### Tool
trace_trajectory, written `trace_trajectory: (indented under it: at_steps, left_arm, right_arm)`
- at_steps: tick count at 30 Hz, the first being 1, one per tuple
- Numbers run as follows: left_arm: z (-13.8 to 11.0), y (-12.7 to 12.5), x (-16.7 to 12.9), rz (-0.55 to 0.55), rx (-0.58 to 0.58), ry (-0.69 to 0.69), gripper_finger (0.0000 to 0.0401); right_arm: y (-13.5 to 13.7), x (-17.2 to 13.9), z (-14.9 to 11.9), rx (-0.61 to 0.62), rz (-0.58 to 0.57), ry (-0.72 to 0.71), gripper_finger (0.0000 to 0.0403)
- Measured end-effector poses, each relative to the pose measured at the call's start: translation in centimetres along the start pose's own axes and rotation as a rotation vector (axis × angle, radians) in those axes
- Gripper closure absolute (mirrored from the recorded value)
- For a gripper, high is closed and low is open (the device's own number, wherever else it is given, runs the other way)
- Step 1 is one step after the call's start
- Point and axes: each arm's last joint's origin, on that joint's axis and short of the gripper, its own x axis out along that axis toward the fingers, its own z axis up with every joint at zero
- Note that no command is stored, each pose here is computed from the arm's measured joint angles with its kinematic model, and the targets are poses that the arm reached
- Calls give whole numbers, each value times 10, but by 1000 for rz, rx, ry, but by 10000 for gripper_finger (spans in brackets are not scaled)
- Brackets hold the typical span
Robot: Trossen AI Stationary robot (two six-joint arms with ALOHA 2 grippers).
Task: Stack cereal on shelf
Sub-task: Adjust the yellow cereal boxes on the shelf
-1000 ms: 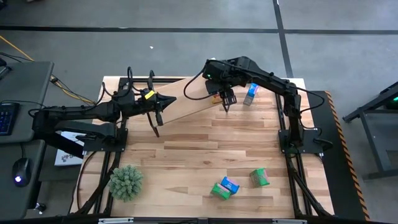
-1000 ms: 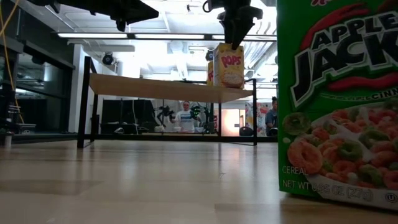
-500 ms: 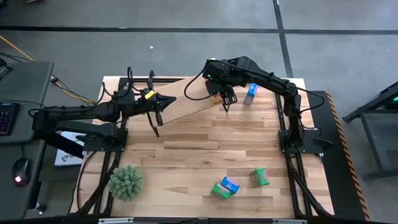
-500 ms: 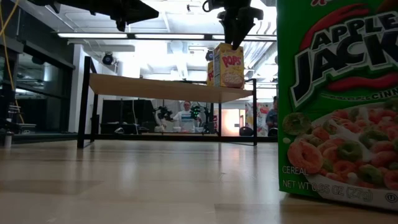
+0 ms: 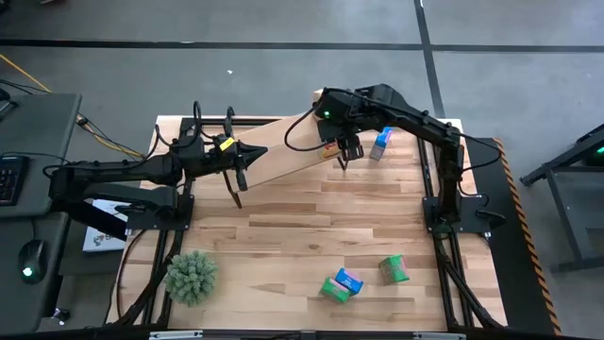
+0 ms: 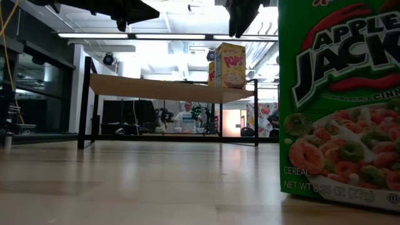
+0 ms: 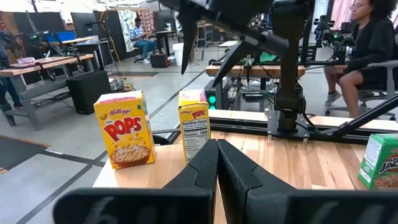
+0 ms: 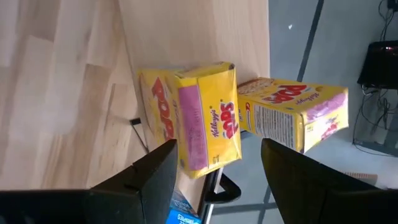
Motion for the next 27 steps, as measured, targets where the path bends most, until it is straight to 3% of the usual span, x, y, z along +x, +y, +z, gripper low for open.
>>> trace_trajectory:
  at_steps: [4,10,15,20,23,27]
  left_arm:
    - [0,0,0,0,0,0,398]
    - [0,0,0,0,0,-1,398]
    - [-1,0,0,-2,-1,6,398]
    - [-1,0,0,-3,-1,9,398]
    - [-1,0,0,-3,0,8,398]
    - [0,0,0,-3,-1,0,398]
  right_arm:
    - [0,-11,-2,45,-13,-49,178]
    - [-21,-17,3,245,-50,-261,178]
    - [-55,-12,0,583,-130,-414,178]
    - [-85,6,-25,1054,-287,-332,178]
    - [-98,17,-38,1191,-264,-317,178]
    - [-105,35,-41,1242,-159,-312,178]
